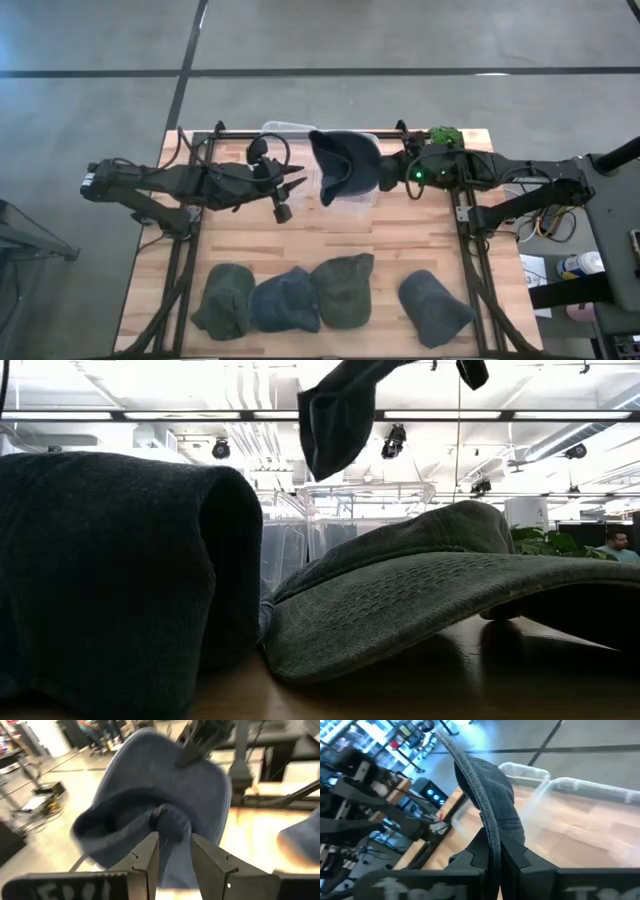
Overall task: Pick & Place hat
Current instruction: Put the middle blue cap into the right transparent bin
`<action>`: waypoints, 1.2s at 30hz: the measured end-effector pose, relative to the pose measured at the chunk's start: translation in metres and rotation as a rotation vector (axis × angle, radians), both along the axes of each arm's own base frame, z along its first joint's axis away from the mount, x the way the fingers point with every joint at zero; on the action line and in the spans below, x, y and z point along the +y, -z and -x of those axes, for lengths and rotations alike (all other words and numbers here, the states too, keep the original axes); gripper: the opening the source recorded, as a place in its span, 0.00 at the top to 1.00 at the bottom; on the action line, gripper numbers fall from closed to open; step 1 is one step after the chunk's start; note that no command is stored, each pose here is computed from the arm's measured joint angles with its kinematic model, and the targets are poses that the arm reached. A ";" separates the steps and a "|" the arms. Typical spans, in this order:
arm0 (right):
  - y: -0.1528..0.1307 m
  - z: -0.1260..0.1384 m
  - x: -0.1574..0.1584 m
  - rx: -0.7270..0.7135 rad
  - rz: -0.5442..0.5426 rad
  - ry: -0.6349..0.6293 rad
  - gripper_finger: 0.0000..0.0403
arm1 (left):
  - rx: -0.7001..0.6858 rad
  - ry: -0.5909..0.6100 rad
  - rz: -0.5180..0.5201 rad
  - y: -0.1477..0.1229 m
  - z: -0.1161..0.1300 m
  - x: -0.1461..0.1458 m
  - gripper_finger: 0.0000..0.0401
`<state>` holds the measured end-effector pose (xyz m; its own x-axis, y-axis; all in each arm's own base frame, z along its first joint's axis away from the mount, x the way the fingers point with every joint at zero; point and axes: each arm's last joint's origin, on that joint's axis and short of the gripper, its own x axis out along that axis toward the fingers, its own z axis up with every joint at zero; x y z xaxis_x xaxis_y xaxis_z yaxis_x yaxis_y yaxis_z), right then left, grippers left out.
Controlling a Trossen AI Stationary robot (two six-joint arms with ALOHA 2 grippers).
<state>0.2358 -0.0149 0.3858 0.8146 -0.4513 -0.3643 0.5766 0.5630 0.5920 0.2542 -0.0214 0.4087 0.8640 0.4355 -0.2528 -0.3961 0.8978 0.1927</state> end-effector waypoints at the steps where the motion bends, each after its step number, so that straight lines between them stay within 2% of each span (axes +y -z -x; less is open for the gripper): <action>1: 0.001 0.001 -0.003 0.012 -0.005 -0.001 0.97 | 0.015 -0.017 -0.005 0.001 0.003 0.001 0.74; 8: 0.013 0.009 -0.041 0.143 -0.071 -0.004 0.97 | 0.111 -0.090 0.015 0.010 0.014 0.004 0.74; 14: 0.015 0.019 -0.070 0.260 0.090 0.011 0.97 | 0.134 -0.123 0.034 0.016 0.014 0.005 0.74; 17: 0.020 0.019 -0.077 0.328 0.118 -0.008 0.97 | 0.150 -0.142 0.031 0.023 0.014 0.005 0.74; 23: 0.050 -0.008 -0.079 0.522 0.191 -0.152 0.97 | 0.184 -0.191 0.007 0.041 0.011 0.009 0.74; 29: 0.082 -0.041 -0.082 0.752 0.325 -0.222 0.97 | 0.176 -0.218 0.010 0.044 0.009 0.016 0.74; 36: 0.101 -0.076 -0.072 1.023 0.616 -0.379 0.97 | 0.136 -0.230 -0.017 0.040 0.006 0.023 0.74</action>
